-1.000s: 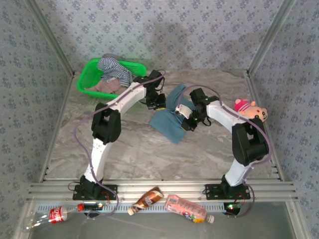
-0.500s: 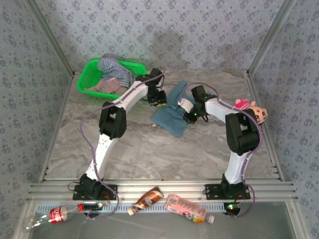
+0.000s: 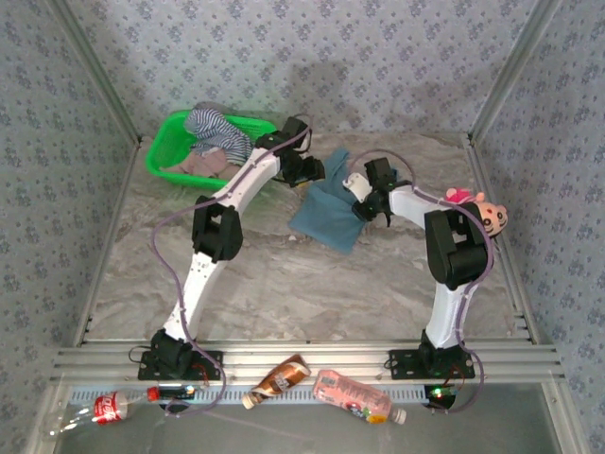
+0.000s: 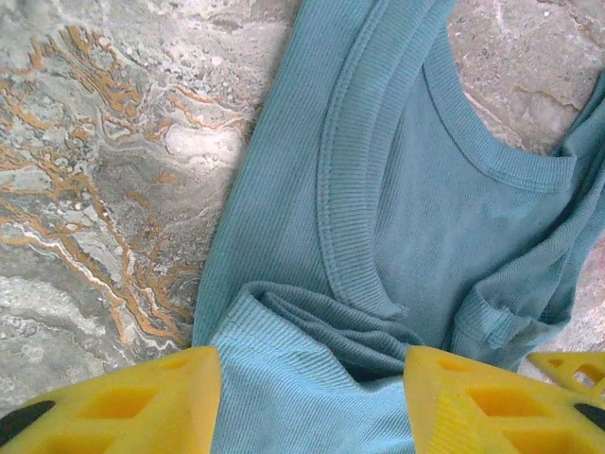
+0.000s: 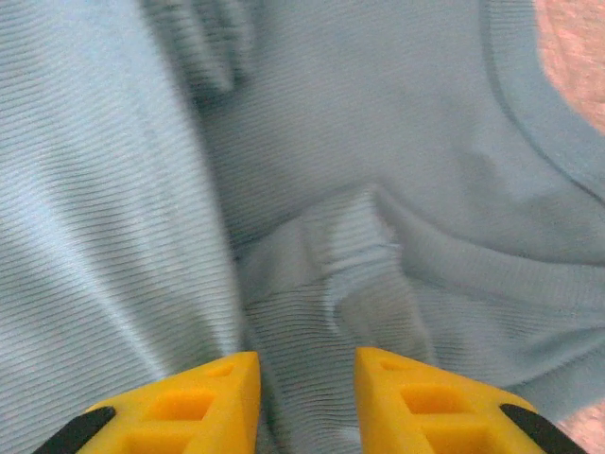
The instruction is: Fold and stack the tank tops
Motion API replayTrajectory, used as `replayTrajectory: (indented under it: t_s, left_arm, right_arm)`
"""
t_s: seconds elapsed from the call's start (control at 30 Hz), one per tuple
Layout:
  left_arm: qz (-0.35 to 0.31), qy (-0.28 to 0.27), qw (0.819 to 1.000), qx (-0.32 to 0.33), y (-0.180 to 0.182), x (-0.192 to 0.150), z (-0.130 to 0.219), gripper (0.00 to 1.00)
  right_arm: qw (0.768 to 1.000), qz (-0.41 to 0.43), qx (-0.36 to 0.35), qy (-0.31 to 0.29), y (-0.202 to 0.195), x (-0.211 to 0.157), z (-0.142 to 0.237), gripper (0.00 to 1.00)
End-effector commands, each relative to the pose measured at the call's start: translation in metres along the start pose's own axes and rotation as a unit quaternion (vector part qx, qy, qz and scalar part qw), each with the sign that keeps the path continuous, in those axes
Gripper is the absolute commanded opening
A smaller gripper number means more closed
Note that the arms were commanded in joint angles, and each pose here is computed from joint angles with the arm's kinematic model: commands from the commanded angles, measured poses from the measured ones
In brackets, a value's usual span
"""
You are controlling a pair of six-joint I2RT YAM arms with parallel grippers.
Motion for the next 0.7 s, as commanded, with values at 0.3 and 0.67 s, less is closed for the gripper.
replayTrajectory:
  t_s: [0.3,0.67]
  left_arm:
    - [-0.048,0.038,0.996,0.065,0.008,-0.042,0.043,0.59]
    - [0.018,0.079,0.990,0.112,0.076,-0.099,0.044,0.61]
  right_arm:
    - [0.995,-0.059,-0.068,-0.032,-0.029,0.003,0.044,0.41]
    - [0.986,0.091,0.037,-0.134,0.094,-0.011,0.076,0.64]
Point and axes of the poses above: each hand's point on the last joint's axis, 136 mm out from that joint toward the fingers, its own z axis back along the fingers, its own y axis along the line the jaws close on, x = y × z, the point moved 7 cm from there along z, back along the fingers, and after that the axes turned 12 degrees about z, right-handed, at the moved point
